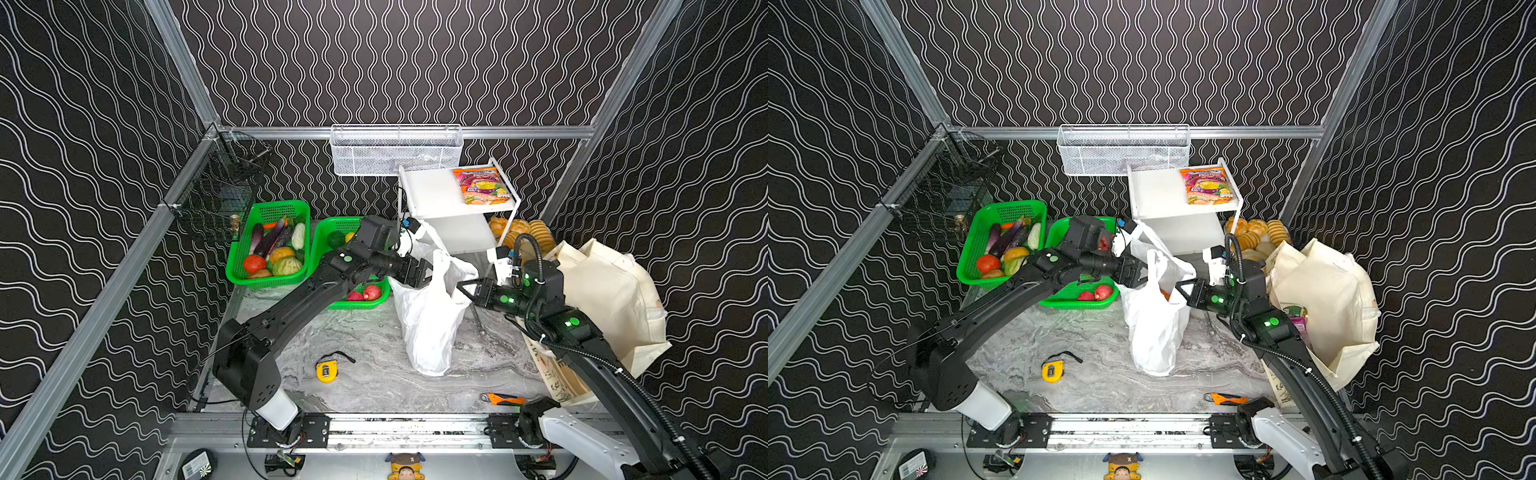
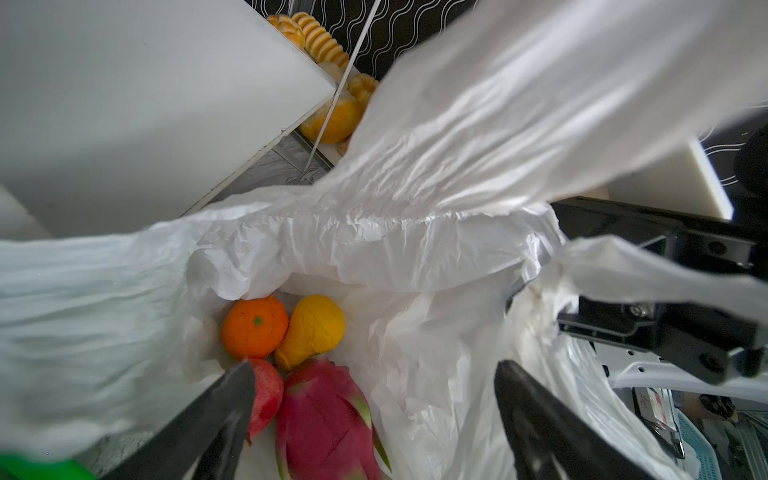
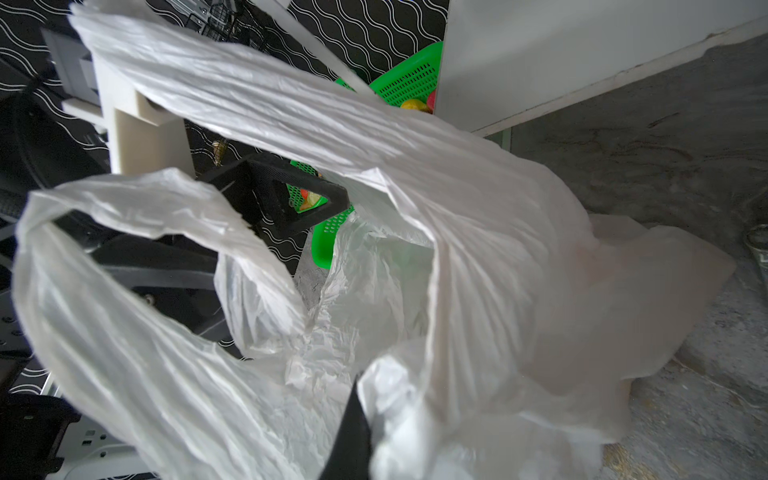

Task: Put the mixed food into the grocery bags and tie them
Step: 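Lower the apple into the bag and open the left gripper, then move the left gripper back into the green basket toward another apple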

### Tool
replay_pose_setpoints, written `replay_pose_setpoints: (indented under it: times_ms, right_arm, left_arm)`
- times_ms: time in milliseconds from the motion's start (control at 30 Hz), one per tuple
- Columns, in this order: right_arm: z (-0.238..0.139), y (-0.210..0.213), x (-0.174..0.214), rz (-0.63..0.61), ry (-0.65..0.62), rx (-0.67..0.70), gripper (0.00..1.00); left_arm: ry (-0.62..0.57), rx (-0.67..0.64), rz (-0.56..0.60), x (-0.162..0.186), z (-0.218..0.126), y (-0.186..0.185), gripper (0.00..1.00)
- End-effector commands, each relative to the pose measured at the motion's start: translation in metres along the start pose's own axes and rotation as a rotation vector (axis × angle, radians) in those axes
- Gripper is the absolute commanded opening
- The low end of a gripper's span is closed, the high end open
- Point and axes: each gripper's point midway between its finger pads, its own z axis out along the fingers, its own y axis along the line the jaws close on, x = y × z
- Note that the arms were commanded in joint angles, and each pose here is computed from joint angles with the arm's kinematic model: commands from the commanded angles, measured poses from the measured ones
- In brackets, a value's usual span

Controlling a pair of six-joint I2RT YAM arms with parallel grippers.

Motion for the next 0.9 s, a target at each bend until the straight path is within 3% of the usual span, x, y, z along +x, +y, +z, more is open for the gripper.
replay_pose_setpoints:
  times_ms: [0,167,400,567,667,867]
  right_arm:
    - [-0.001,0.001,-0.004,-0.015,-0.020,-0.002,0.00]
    - [-0.001,-0.002,-0.006,-0.020,-0.024,0.021,0.00]
    - [-0.006,-0.036,-0.011,0.019,-0.084,0.201,0.00]
    - [-0.005,-0.036,-0.012,0.022,-0.100,0.193,0.00]
    - [-0.006,-0.032,-0.015,0.015,-0.110,0.178,0.00]
    - [-0.007,-0.025,-0.017,0.012,-0.105,0.152,0.00]
  left_arm:
    - [-0.004,-0.008,0.033,-0.002,-0.005,-0.002,0.95]
    - [-0.047,-0.056,0.062,-0.008,-0.020,-0.002,0.94]
    - [-0.169,-0.204,0.162,-0.013,-0.067,-0.002,0.91]
    - [-0.266,-0.385,0.187,-0.007,-0.105,0.015,0.90]
    - [-0.315,-0.476,0.129,-0.004,-0.128,0.033,0.91]
    - [-0.247,-0.628,-0.209,0.027,-0.151,0.116,0.86]
